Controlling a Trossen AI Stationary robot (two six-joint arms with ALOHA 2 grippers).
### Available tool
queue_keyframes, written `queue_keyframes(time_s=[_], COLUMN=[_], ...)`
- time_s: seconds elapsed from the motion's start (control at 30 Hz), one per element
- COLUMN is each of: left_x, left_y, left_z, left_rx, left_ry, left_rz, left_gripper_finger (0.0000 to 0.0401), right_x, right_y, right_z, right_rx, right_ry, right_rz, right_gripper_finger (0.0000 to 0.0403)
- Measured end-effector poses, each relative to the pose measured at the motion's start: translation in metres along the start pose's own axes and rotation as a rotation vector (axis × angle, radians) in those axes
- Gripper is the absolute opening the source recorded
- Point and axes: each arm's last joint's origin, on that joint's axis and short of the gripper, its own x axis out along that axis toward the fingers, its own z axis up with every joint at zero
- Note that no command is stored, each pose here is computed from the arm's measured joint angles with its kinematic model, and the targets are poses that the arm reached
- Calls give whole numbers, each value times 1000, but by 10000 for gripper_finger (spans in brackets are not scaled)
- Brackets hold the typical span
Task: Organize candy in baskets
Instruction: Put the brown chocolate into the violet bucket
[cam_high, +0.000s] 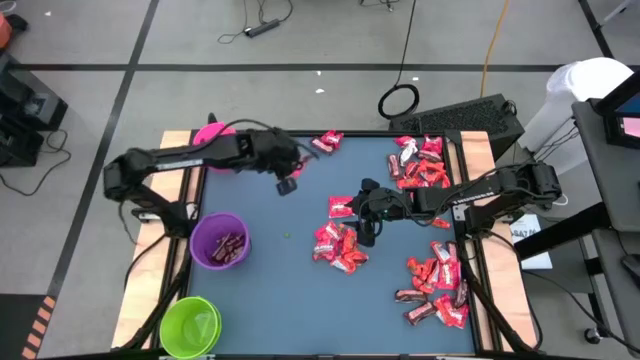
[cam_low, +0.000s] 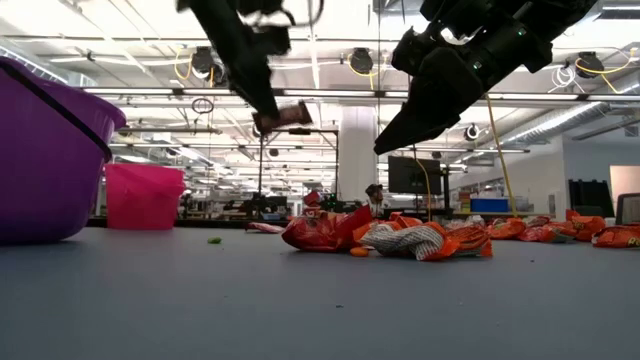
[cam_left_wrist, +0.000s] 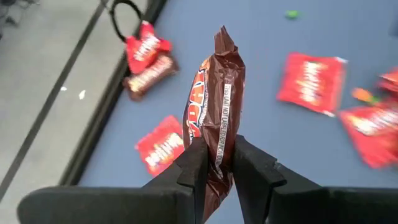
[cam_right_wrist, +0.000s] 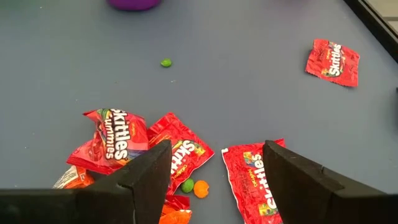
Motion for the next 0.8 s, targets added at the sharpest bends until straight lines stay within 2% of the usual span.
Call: queue_keyframes(time_s=[0.3,0.43,0.6,0.8], left_x=[-63,-82,-105,-129], left_y=[-48,-62,-74,-79], left_z=[-23,-40,-69,-93], left_rx=[-21,-25,-6,-87], left_ry=[35,119,323,440], left_rz=[-130,-162,-204,-167], left_gripper_finger=[72,72,72,72], right_x=[0,0,0,0], right_y=[0,0,0,0], right_z=[0,0,0,0], right_rx=[0,0,1,17], right_ry=[-2,-3,-4,-4], right_rz=[0,0,0,0], right_gripper_finger=[240,240,240,240])
